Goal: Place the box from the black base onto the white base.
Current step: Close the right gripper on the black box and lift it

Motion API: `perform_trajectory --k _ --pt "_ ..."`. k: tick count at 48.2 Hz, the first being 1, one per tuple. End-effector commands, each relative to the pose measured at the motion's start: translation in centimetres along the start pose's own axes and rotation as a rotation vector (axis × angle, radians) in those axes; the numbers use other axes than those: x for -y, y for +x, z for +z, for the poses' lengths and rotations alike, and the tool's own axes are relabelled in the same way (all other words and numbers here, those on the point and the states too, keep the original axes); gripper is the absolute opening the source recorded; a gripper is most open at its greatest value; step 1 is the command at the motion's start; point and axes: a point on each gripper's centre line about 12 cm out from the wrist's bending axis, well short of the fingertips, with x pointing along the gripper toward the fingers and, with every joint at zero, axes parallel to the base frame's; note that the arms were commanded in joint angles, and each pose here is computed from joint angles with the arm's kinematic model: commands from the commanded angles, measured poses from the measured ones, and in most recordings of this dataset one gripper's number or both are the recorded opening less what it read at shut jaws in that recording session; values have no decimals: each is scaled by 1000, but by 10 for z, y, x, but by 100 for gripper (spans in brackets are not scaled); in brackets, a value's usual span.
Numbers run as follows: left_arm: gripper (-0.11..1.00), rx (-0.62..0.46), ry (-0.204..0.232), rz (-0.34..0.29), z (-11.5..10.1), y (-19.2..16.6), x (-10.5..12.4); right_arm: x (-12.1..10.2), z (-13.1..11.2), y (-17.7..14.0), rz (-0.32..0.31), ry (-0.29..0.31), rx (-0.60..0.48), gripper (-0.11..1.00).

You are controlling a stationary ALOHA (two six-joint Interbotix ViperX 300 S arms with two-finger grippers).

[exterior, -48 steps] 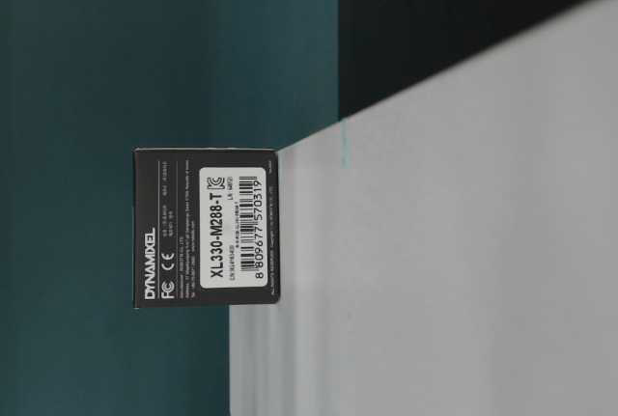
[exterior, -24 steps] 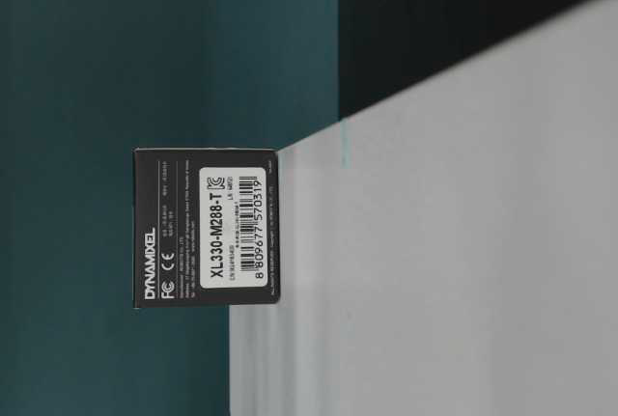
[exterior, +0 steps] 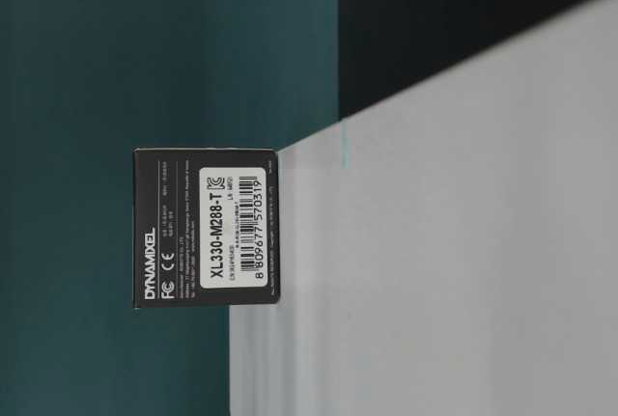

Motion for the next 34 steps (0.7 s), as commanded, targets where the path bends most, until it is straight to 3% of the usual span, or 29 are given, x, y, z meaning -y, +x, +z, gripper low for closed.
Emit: perform_trajectory --k 1,34 --pt "-3 21 2 -4 10 1 2 2 5 4 -4 4 5 99" --pt "-3 23 2 -13 11 1 4 1 12 7 -10 10 14 99"
